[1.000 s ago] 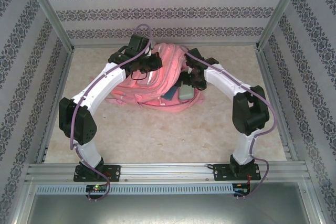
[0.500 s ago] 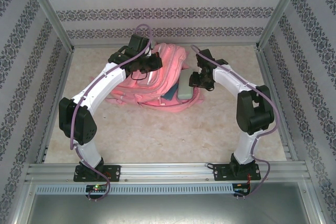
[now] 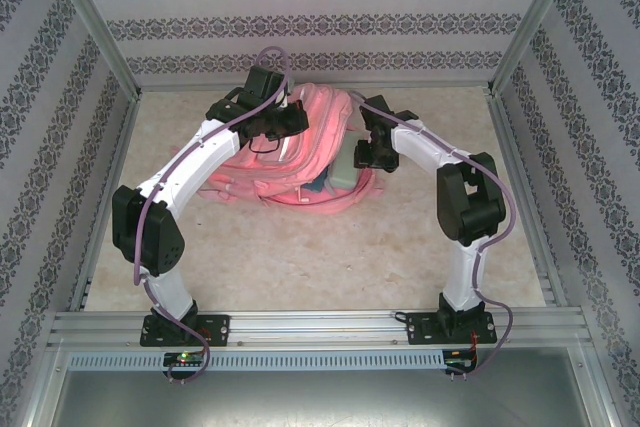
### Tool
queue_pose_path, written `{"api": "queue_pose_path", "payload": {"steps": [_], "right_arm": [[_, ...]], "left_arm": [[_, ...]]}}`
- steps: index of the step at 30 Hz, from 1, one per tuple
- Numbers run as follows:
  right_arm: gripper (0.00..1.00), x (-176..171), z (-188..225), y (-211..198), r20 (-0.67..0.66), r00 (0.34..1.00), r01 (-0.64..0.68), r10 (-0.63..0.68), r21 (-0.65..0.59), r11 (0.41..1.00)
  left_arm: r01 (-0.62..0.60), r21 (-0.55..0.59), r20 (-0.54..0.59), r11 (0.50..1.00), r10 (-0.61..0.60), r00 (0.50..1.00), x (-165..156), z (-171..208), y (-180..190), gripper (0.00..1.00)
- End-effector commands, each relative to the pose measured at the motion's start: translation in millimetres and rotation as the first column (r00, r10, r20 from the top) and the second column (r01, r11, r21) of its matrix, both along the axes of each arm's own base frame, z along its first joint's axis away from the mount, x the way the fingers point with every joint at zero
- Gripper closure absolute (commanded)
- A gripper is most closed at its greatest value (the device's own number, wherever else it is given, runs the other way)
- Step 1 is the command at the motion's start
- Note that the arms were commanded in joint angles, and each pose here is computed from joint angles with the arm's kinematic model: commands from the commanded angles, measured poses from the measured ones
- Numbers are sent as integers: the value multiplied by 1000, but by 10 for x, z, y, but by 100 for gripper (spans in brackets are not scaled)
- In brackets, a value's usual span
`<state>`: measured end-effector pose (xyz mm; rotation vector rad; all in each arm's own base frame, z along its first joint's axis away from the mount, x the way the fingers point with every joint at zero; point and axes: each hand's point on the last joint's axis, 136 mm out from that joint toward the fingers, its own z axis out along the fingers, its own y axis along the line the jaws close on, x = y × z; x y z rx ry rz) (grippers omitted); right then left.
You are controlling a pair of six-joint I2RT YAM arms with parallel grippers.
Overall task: Pack the student bag
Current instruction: Place the pencil case in the student bag, then adjust the student bag at the top-center of the table.
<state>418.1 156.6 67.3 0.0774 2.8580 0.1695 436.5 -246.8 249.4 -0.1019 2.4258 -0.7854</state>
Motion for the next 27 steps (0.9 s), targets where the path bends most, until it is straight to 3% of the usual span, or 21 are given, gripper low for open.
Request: {"api": "queue_pose_path", "payload": {"steps": [1,7,24,27], "right_arm": [[44,4,132,52,30,999,-31,31,-2,1000],[48,-31,291,-143,76,997,1,-3,32,999],[50,-56,-217,82,-53,998,-18,22,76,997],[67,-39,-212,16,-46,999,-2,3,26,1000]], "left_arm": [[30,-81,115,996,-21,993,-9,458,-61,100],[31,-88,113,996,-21,993,0,448,-69,100],[38,-98,104,994,-28,994,-5,441,-94,100],[37,-93,103,995,-28,994,-8,436,-89,100]]}}
